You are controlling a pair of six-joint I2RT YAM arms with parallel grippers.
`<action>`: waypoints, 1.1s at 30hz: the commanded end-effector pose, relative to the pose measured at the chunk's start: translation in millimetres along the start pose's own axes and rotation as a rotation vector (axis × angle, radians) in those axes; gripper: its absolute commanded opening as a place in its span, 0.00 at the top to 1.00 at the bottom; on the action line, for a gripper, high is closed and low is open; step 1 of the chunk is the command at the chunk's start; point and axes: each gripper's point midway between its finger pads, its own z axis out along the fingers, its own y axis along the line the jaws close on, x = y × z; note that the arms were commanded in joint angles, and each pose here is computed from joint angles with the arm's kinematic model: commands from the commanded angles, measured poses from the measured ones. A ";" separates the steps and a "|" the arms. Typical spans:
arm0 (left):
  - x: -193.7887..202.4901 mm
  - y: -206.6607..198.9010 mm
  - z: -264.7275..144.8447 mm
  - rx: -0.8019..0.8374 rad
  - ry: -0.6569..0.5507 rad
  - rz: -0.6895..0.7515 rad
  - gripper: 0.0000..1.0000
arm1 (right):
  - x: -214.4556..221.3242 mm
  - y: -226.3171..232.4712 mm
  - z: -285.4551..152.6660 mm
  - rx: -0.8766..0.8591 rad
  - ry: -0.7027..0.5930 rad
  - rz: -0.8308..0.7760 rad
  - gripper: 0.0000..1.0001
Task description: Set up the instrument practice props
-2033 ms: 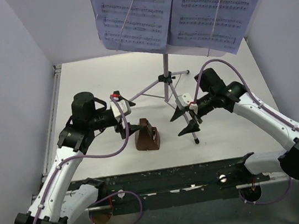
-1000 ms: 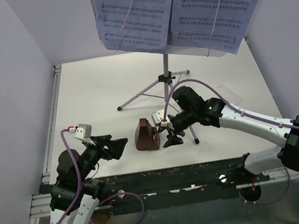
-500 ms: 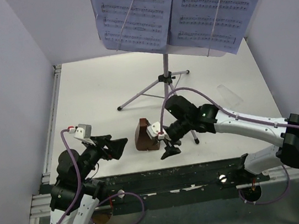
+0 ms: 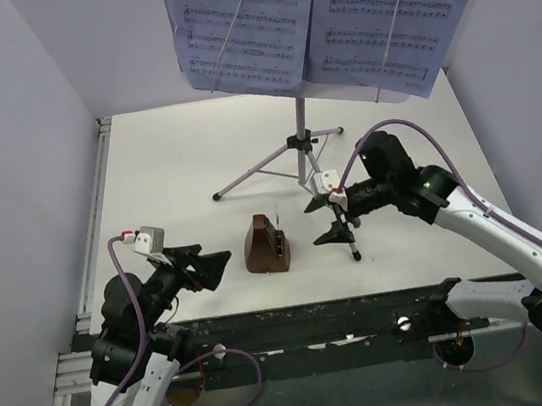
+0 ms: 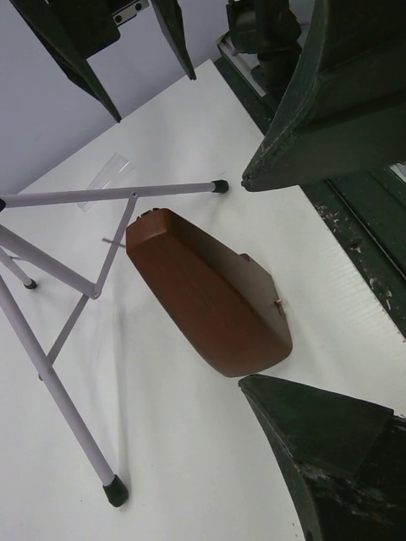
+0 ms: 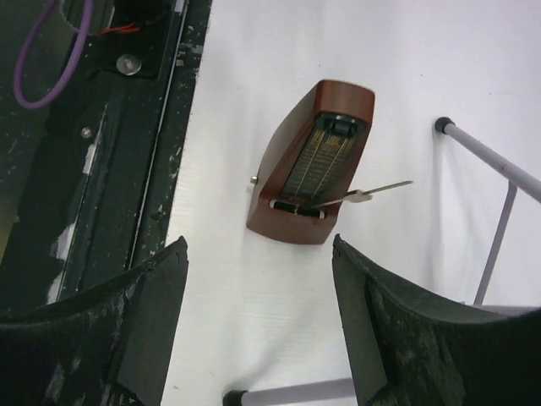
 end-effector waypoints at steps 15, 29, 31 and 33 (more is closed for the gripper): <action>-38.2 15.0 17.8 -0.137 0.009 0.119 0.01 | 148.2 -67.7 -207.1 0.961 0.109 0.739 0.00; -61.1 43.1 5.6 -0.338 0.038 0.218 0.01 | 144.4 -48.5 -329.9 1.571 0.030 0.861 0.01; -58.9 42.1 0.7 -0.335 0.022 0.205 0.01 | 134.4 -43.1 -325.3 1.570 0.003 0.835 0.00; -53.4 36.7 -2.4 -0.302 0.020 0.187 0.01 | 130.2 -37.5 -318.4 1.554 -0.011 0.832 0.00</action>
